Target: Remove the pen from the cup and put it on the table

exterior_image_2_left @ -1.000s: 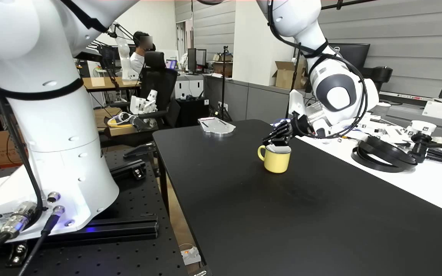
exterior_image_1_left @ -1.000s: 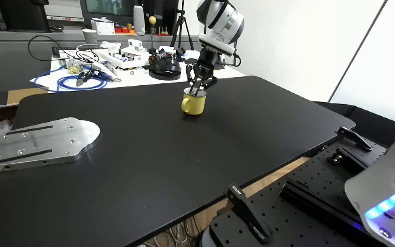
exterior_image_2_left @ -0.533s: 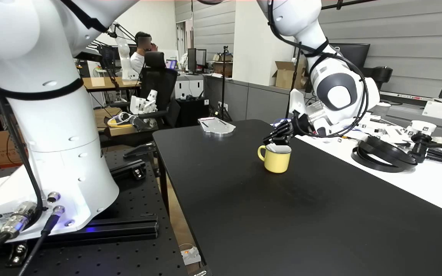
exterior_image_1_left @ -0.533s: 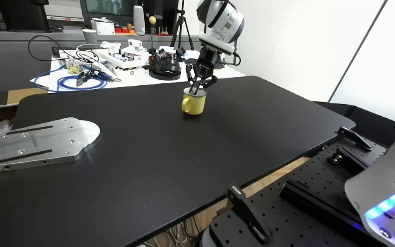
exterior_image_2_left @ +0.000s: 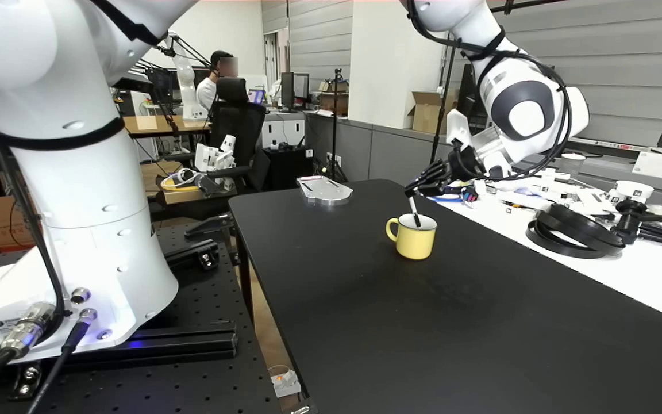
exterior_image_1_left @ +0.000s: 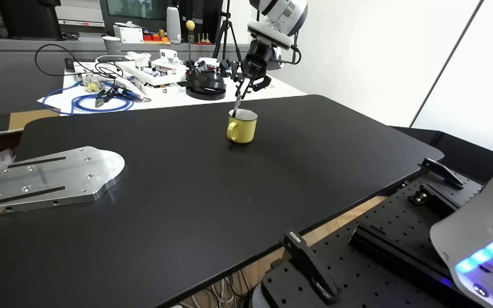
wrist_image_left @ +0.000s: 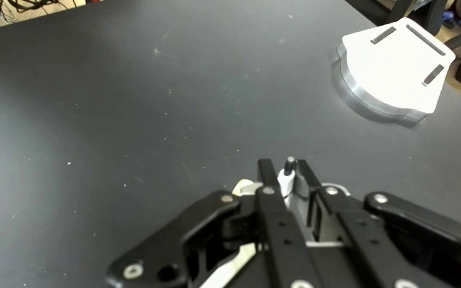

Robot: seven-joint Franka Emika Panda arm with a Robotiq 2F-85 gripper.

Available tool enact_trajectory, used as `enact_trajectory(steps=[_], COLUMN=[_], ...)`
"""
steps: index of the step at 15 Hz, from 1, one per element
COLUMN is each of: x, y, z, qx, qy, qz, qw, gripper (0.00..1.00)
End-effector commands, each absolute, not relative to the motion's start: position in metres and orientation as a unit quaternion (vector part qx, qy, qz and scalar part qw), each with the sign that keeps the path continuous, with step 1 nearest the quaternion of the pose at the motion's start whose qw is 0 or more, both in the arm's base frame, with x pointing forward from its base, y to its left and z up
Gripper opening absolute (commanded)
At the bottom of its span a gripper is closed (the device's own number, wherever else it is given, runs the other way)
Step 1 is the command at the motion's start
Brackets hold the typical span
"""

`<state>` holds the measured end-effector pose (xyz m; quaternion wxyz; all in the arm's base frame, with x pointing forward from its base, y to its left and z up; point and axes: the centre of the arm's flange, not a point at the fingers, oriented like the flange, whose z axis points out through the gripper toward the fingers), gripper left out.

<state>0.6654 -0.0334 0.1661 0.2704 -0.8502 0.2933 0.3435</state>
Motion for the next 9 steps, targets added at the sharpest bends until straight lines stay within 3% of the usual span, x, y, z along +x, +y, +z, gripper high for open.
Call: enact_trajectory(steps=[1, 9], x=[0.680, 0.691], y=[-0.038, -0.066], z=[0.204, 0.261], qx=[-0.836, -0.846], qy=[0.306, 0.305], qz=[0.351, 0.316], qw=[0.289, 0.302], gripper=[0.04, 0.04])
